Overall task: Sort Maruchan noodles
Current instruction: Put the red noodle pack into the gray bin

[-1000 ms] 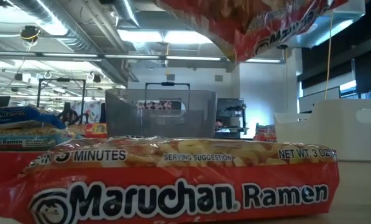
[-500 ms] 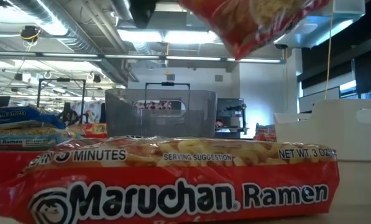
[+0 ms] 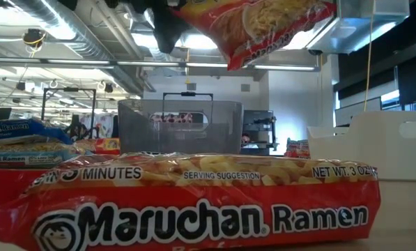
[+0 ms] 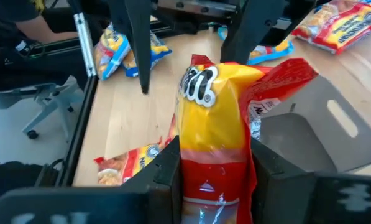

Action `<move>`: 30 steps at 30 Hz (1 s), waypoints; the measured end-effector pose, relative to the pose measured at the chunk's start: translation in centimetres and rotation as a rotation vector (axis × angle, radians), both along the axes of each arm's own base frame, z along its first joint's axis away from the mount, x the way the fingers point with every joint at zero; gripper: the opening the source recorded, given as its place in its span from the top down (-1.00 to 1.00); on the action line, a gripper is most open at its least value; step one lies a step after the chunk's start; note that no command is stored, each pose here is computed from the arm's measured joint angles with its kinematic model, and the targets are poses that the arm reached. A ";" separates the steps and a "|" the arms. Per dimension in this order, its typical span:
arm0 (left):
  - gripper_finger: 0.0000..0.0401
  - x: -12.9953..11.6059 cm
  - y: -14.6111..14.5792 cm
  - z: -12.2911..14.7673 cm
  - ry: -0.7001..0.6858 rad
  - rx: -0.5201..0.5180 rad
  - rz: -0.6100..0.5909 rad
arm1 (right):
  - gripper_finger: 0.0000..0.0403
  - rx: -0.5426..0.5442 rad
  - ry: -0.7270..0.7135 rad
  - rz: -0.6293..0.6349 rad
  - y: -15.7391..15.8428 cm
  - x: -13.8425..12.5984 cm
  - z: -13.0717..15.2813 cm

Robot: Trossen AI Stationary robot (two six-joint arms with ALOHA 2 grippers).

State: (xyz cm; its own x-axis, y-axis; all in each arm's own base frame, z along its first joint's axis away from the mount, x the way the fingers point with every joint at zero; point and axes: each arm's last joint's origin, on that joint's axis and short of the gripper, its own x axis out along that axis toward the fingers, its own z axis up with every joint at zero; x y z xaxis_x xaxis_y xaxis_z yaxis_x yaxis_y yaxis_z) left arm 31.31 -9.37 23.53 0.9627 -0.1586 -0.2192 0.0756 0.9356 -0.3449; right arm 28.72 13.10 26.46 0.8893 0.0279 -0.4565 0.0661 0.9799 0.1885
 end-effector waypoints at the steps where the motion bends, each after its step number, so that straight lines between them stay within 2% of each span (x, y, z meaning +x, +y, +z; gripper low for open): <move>1: -0.32 0.1 0.3 -0.1 0.011 0.023 0.010 | 0.55 -0.006 -0.003 0.001 0.0 0.0 0.0; 5: -0.31 0.3 1.5 -0.5 0.046 0.052 0.059 | 0.55 -0.028 -0.006 -0.002 0.0 0.0 0.0; 15: -0.28 0.4 1.8 -0.4 0.044 -0.011 -0.031 | 0.55 -0.046 -0.027 -0.037 -0.5 0.4 0.0; 18: -0.14 0.4 1.7 -0.4 0.046 -0.009 -0.030 | 0.55 -0.054 -0.045 -0.033 -0.6 1.0 -0.2; 25: 0.33 0.2 1.7 -0.9 0.095 0.000 -0.043 | 0.51 -0.063 -0.061 -0.022 -0.5 1.6 -0.6; 30: 0.46 0.2 1.8 -0.8 0.100 0.008 -0.065 | 0.31 -0.060 -0.068 -0.018 -0.5 1.5 -0.5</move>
